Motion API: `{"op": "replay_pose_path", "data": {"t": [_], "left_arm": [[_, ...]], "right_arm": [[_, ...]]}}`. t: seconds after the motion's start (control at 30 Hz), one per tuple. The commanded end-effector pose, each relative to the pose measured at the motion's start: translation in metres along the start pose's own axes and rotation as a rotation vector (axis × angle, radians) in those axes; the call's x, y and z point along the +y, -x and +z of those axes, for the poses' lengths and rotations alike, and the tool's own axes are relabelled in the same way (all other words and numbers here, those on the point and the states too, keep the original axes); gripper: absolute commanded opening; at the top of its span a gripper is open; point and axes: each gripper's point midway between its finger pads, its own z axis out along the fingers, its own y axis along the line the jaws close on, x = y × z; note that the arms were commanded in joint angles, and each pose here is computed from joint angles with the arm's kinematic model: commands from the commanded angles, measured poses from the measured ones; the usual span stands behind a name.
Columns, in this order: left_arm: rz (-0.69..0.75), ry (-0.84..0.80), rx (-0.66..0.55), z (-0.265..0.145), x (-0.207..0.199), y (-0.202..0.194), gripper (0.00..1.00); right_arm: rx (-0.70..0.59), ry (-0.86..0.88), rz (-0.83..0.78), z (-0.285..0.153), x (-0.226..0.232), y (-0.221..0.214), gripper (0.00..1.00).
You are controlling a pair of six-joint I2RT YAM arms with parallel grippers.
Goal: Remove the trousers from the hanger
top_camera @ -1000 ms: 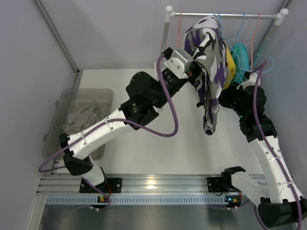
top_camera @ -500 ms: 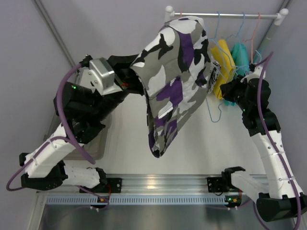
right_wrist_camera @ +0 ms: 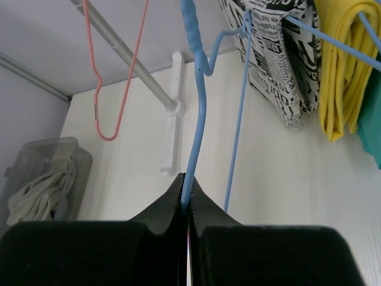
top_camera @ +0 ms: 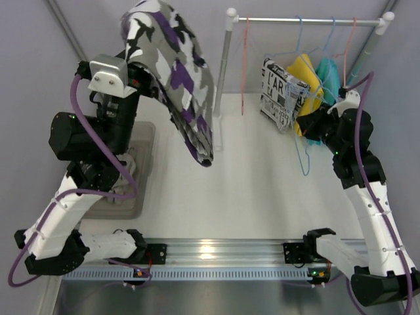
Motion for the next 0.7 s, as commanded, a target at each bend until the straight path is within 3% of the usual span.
{"op": "replay_pose_path", "data": {"t": [0.0,0.13,0.33,0.67], "left_arm": [[0.057,0.314,-0.163,-0.037,0.101,0.056,0.0],[0.167,0.454,-0.107,-0.064,0.141,0.041,0.0],[0.347,0.673,0.027,-0.145,0.192,0.012,0.0],[0.543,1.002,0.24,-0.287,0.224,-0.027,0.0]], "right_arm": [[-0.1,0.118,-0.049,-0.016,0.025,0.029,0.0],[-0.098,0.175,-0.072,-0.02,0.036,0.03,0.0],[-0.092,0.201,-0.093,-0.022,0.039,0.028,0.0],[-0.047,0.238,-0.09,-0.012,0.045,0.023,0.0]]}}
